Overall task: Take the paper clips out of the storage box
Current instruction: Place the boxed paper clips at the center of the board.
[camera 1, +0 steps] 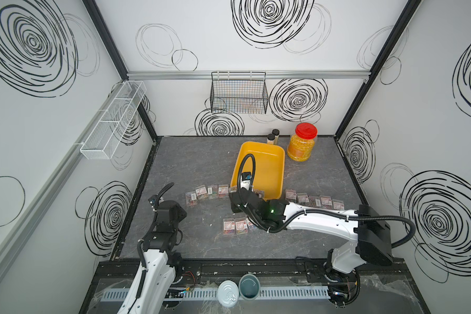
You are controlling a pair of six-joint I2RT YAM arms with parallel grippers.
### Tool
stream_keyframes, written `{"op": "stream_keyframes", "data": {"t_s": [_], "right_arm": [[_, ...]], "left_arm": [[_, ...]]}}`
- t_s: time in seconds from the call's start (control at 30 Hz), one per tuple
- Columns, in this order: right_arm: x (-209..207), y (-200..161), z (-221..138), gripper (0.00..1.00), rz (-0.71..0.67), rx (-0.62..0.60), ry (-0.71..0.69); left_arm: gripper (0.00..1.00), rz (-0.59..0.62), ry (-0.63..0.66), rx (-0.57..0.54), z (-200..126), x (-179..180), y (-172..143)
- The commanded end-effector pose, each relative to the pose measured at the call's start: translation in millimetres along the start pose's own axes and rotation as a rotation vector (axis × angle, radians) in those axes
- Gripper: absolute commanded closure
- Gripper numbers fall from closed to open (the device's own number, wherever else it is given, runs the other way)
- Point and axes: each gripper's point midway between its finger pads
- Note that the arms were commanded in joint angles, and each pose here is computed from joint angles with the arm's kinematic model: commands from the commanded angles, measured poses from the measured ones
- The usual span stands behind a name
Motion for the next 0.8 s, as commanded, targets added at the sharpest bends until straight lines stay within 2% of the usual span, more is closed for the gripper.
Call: {"op": "stream_keyframes", "data": {"t_s": [0.0, 0.33, 0.43, 0.63, 0.77], "right_arm": [[33.0, -23.4, 10.6, 0.55, 0.049, 0.006, 0.040], [63.5, -92.5, 46.3, 0.52, 0.019, 0.126, 0.007], [62.2, -100.6, 52.8, 0.50, 0.034, 0.136, -0.013], [56.6, -113.1, 60.0, 0.39, 0.061, 0.155, -0.036], [59.3, -121.5, 64.2, 0.39, 0.056, 0.182, -0.030]], "left_arm": [[0.46, -0.001, -0.051, -0.009, -1.9, -4.9, -1.2], [0.46, -0.002, -0.056, -0.011, -3.5, -5.4, -1.1], [0.45, -0.005, -0.061, -0.016, -4.4, -5.6, -0.8], [0.45, -0.006, -0.057, -0.013, -4.0, -4.7, -1.6], [0.45, -0.004, -0.056, -0.014, -3.8, -4.7, -1.5]]}}
Point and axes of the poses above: each gripper's point midway between its finger pads, its own z axis out along the fingers, its own x axis along the line the jaws close on, y = z × x, and after that the axes turned 2 degrees about z, right-handed
